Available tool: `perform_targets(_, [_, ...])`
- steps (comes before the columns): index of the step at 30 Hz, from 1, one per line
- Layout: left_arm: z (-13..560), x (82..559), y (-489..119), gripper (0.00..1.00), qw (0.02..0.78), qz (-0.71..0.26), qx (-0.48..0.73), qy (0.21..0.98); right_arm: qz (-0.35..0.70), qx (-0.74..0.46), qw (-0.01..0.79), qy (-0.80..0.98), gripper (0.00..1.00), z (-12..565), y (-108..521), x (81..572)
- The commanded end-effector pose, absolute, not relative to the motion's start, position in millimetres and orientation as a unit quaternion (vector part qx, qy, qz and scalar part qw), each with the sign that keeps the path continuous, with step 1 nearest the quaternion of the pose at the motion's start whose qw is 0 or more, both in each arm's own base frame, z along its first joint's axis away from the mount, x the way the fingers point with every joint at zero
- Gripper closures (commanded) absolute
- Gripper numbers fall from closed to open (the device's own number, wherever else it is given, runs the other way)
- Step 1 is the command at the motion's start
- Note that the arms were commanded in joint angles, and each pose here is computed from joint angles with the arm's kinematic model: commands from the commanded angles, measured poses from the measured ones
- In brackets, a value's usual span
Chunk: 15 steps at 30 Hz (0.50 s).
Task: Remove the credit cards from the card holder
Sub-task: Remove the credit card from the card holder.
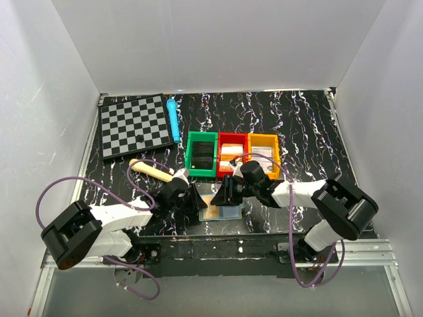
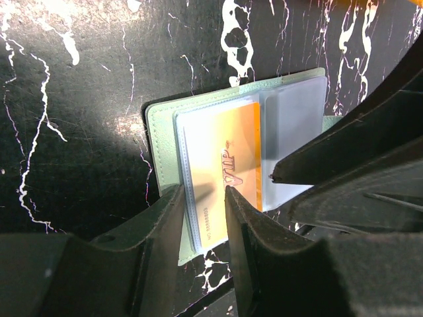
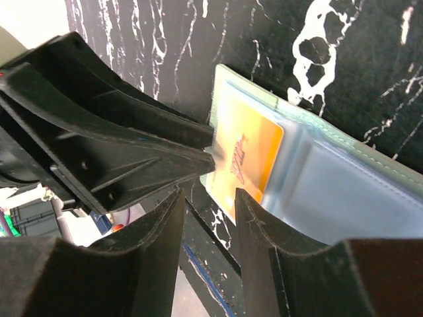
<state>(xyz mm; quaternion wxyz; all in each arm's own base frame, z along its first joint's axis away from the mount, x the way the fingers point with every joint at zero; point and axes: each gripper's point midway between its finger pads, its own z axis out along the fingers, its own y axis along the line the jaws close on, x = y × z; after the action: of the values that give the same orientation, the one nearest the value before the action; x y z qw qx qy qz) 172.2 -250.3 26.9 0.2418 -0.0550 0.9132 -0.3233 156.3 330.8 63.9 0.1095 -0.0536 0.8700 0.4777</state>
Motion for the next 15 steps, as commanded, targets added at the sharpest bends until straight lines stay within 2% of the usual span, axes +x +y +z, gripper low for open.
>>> perform_targets(1, [14,171,-236,0.69,0.247,-0.290,-0.060,0.923,0.486,-0.055,0.115,0.865,0.56,63,334,157])
perform_targets(15, [9,171,-230,0.73,0.245,-0.274,-0.065,0.928,0.444,-0.056,0.112,0.887,0.56,40,321,156])
